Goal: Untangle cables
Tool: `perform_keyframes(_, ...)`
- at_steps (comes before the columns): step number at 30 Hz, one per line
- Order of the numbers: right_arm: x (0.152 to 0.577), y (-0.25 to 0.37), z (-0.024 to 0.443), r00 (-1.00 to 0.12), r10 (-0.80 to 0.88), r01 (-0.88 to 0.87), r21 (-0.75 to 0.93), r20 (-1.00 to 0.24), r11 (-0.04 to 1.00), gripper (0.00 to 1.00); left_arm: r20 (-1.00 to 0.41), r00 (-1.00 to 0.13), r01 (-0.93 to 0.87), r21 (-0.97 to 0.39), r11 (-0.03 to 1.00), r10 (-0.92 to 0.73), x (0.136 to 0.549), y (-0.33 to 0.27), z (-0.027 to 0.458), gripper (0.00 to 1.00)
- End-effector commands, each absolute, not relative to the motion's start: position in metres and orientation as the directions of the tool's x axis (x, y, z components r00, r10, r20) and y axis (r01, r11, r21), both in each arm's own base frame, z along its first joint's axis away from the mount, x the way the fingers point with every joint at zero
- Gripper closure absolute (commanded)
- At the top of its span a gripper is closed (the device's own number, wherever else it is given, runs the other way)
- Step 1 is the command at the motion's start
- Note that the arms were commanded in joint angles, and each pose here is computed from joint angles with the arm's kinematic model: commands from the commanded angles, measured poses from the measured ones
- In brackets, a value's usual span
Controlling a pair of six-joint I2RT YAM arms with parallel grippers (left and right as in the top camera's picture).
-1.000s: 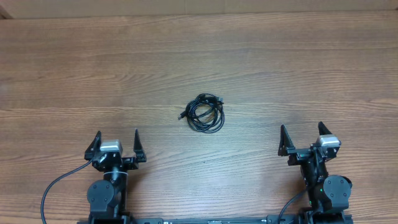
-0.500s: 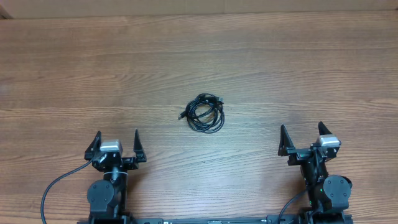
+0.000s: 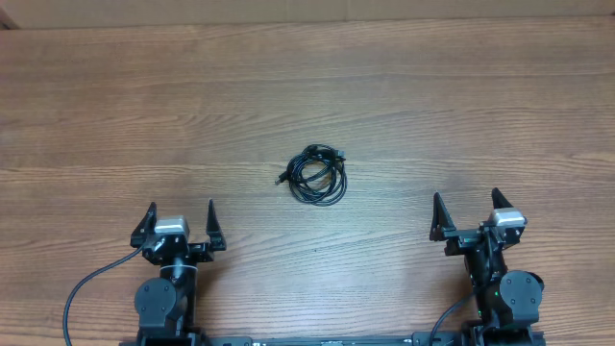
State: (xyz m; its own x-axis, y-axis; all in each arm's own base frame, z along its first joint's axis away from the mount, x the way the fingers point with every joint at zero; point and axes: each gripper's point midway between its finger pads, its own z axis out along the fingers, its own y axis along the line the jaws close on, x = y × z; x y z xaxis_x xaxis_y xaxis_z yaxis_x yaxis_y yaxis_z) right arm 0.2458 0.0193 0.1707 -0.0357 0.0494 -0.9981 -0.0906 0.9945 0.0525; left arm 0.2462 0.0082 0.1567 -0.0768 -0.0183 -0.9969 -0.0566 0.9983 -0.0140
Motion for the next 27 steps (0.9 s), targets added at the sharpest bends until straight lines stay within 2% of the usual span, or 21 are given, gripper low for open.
perform_keyframes(1,0.246,0.018,0.170,-0.027,0.053,-0.082,0.055,-0.998,0.995,0.00,-0.998,-0.067,-0.078,-0.017,0.997,-0.023,0.246,0.013,0.158,0.01)
perform_keyframes(4,0.246,0.018,0.170,-0.027,0.053,-0.082,0.055,-0.998,0.995,0.00,-0.993,-0.079,0.037,-0.087,0.996,-0.083,0.246,-0.008,0.156,0.00)
perform_keyframes(5,0.246,0.018,0.170,-0.028,0.053,-0.083,0.055,-0.998,0.995,0.00,-0.982,-0.087,0.099,-0.173,0.980,-0.165,0.245,-0.020,0.158,0.00)
perform_keyframes(6,0.246,0.018,0.170,-0.028,0.053,-0.083,0.055,-0.998,0.995,0.00,-0.938,-0.128,0.199,-0.343,0.918,-0.322,0.242,-0.040,0.162,0.00)
perform_keyframes(8,0.246,0.018,0.170,-0.027,0.053,-0.082,0.055,-0.998,0.995,0.00,-0.792,-0.290,0.318,-0.609,0.727,-0.537,0.230,-0.074,0.165,0.00)
perform_keyframes(10,0.246,0.018,0.170,-0.028,0.053,-0.083,0.055,-0.998,0.995,0.00,-0.680,-0.411,0.340,-0.732,0.590,-0.607,0.220,-0.092,0.166,0.00)
perform_keyframes(11,0.246,0.018,0.170,-0.027,0.053,-0.082,0.055,-0.998,0.995,0.00,-0.652,-0.430,0.333,-0.758,0.562,-0.624,0.219,-0.094,0.166,0.00)
perform_keyframes(13,0.246,0.018,0.170,-0.027,0.053,-0.082,0.055,-0.998,0.995,0.00,-0.653,-0.429,0.361,-0.757,0.544,-0.625,0.217,-0.097,0.173,0.01)
perform_keyframes(15,0.246,0.018,0.170,-0.027,0.053,-0.082,0.055,-0.998,0.995,0.00,-0.739,-0.338,0.512,-0.664,0.545,-0.582,0.210,-0.104,0.206,0.00)
perform_keyframes(18,0.246,0.018,0.170,-0.027,0.053,-0.082,0.055,-0.998,0.995,0.00,-0.842,-0.061,0.643,-0.444,0.624,-0.537,0.197,-0.098,0.268,0.00)
perform_keyframes(22,0.246,0.018,0.170,-0.027,0.053,-0.082,0.055,-0.998,0.995,0.00,-0.854,0.148,0.538,-0.353,0.765,-0.498,0.189,-0.070,0.332,0.00)
perform_keyframes(25,0.246,0.018,0.170,-0.027,0.053,-0.082,0.055,-0.998,0.995,0.00,-0.889,0.158,0.460,-0.318,0.829,-0.429,0.188,-0.062,0.351,0.00)
perform_keyframes(26,0.246,0.018,0.170,-0.027,0.053,-0.082,0.055,-0.998,0.995,0.00,-0.906,0.116,0.439,-0.321,0.839,-0.407,0.189,-0.062,0.355,0.00)
perform_keyframes(27,0.246,0.018,0.170,-0.027,0.053,-0.082,0.055,-0.998,0.995,0.00,-0.926,0.001,0.424,-0.341,0.839,-0.377,0.193,-0.068,0.355,0.00)
